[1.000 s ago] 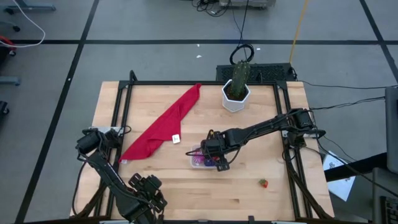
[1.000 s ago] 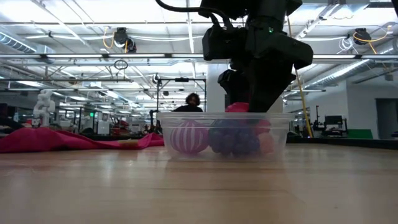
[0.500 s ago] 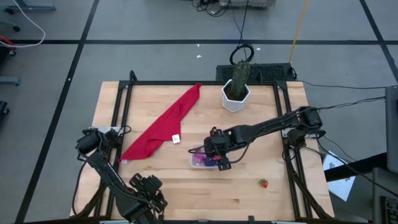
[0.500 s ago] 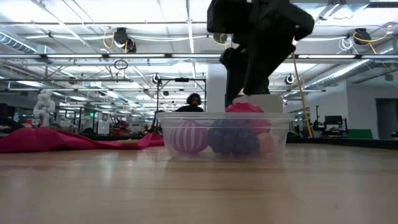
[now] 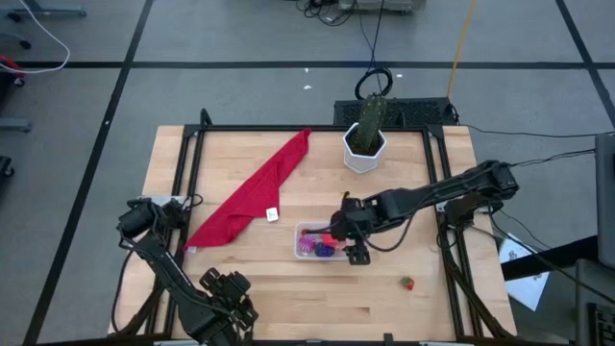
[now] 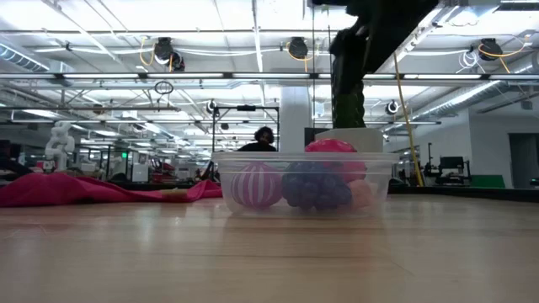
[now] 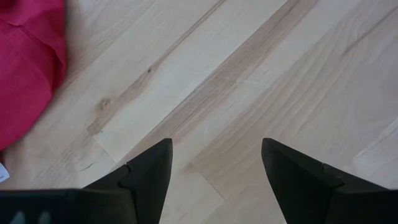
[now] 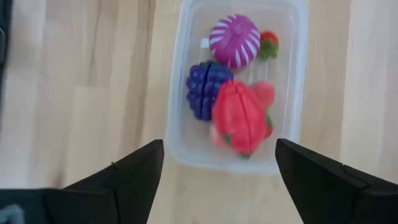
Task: Pick and placing Produce into tupperware
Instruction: Put the red strawberry into the transparent bin
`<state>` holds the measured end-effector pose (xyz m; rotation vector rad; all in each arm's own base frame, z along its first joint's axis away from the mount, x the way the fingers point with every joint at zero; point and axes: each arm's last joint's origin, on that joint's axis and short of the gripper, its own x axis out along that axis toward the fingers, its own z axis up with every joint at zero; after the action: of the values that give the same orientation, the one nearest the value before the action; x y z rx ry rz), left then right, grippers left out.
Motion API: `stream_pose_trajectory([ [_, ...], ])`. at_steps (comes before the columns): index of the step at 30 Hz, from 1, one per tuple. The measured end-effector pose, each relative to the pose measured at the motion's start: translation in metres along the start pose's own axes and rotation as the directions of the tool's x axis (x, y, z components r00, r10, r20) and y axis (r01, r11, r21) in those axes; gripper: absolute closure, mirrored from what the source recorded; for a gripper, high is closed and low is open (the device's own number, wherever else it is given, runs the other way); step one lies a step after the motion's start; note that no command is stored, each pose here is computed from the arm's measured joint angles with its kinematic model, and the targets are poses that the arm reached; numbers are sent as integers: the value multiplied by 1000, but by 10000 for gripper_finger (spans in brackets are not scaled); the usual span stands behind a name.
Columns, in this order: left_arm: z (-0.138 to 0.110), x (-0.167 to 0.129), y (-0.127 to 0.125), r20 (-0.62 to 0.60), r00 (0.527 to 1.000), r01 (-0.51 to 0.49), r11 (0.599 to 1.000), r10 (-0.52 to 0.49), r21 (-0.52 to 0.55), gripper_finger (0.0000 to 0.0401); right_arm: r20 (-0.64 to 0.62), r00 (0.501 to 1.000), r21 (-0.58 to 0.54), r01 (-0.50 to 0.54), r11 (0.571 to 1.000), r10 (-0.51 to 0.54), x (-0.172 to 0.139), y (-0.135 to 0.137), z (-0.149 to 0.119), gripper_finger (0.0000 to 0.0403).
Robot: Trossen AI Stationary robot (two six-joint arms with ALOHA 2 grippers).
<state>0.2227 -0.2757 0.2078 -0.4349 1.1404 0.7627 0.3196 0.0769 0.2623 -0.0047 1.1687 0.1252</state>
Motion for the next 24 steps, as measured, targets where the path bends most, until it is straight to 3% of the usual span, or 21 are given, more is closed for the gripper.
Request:
stream_pose_trajectory([
  [5,-1,0,0,0,1000,2,1000,-2,3,148,5,1000,154,-19,988,19,-18,14,-8,99],
  [11,-2,0,-1,-2,1000,9,1000,-9,-1,148,5,998,71,-66,995,66,-31,45,-20,99],
  [15,-2,0,-1,-2,1000,10,1000,-10,-4,148,-62,995,46,-69,997,72,-32,63,-32,99],
  [24,-2,0,-1,-2,1000,10,1000,-10,-4,148,-209,977,185,7,983,32,-19,79,-63,99],
])
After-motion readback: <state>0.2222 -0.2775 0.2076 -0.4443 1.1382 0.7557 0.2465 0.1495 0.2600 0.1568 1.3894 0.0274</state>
